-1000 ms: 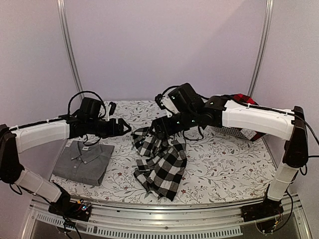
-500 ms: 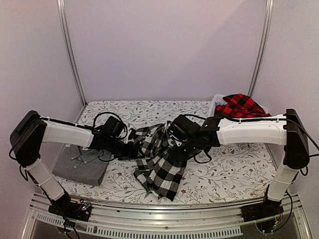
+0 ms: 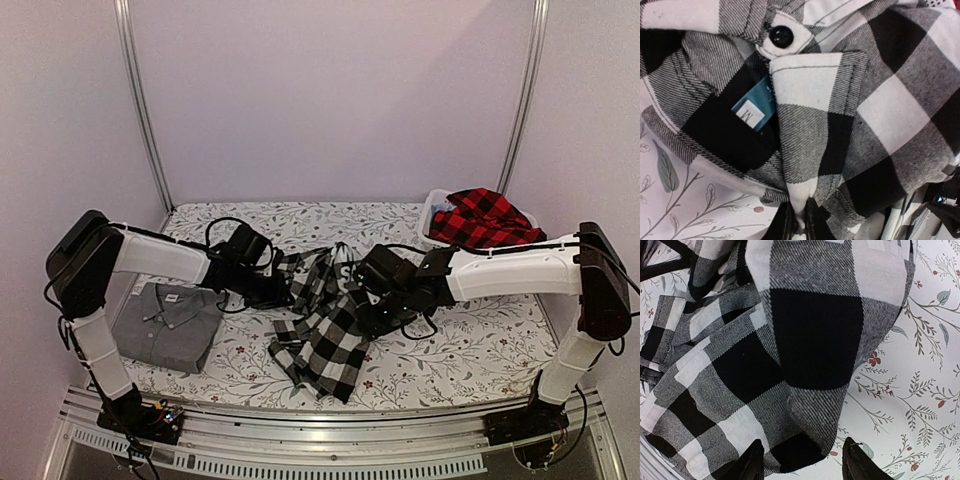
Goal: Fold and stack the long sleeve shirts
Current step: Flatten out the crumpled shirt at the center of the board.
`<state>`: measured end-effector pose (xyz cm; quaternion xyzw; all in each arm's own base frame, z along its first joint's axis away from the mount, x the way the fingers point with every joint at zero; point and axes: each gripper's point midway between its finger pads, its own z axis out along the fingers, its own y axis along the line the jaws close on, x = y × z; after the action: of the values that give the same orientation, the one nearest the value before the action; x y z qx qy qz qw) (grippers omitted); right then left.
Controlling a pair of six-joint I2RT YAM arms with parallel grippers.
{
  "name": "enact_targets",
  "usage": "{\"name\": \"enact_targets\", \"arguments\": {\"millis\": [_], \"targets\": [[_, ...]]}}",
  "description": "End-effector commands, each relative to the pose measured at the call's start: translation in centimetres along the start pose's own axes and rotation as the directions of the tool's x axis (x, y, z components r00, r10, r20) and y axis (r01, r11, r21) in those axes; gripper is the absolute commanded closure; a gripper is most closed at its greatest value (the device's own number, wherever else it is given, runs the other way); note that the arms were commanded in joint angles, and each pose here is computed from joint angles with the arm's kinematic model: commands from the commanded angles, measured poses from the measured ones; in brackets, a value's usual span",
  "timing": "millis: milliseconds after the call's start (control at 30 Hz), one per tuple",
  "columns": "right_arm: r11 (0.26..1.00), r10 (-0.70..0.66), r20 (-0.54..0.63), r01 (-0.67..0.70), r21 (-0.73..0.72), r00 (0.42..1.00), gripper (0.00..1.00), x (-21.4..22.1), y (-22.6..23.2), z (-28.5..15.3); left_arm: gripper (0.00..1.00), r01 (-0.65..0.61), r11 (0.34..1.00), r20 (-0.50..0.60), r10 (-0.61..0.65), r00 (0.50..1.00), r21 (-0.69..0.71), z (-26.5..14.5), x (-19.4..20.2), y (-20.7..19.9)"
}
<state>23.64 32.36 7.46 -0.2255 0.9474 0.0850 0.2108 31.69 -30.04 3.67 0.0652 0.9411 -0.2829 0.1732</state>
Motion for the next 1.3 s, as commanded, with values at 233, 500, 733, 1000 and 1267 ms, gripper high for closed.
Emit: {"name": "enact_targets", "arguments": {"millis": [233, 500, 733, 1000, 1267], "targets": [[0.996, 0.073, 0.059, -0.070, -0.056, 0.996, 0.92, -2.7, -1.2, 1.5, 1.00, -0.123, 0.992, 0.320, 0.118, 0.940, -0.006, -7.2, -9.2, -5.4], [0.994, 0.112, 0.079, -0.111, -0.008, 0.991, 1.00, -4.0, -4.8, 1.8, 1.00, -0.289, 0.957, 0.579, 0.216, 0.786, 0.036, -16.7, -16.6, -13.0], [0.972, 0.210, 0.117, -0.221, 0.081, 0.971, 1.00, -5.9, -11.8, 2.2, 1.00, -0.319, 0.948, 0.656, 0.246, 0.713, -0.009, -16.7, -24.3, -15.4], [0.977, 0.189, 0.157, -0.202, 0.071, 0.969, 0.59, -9.9, -11.9, 1.0, 0.46, -0.298, 0.953, 0.470, 0.244, 0.848, 0.045, -5.1, -29.7, -13.7], [0.990, 0.099, 0.204, -0.118, 0.079, 0.974, 0.26, -11.5, -8.7, -1.0, 0.21, -0.199, 0.976, 0.496, 0.131, 0.858, 0.086, -9.4, -28.4, -10.0]]}}
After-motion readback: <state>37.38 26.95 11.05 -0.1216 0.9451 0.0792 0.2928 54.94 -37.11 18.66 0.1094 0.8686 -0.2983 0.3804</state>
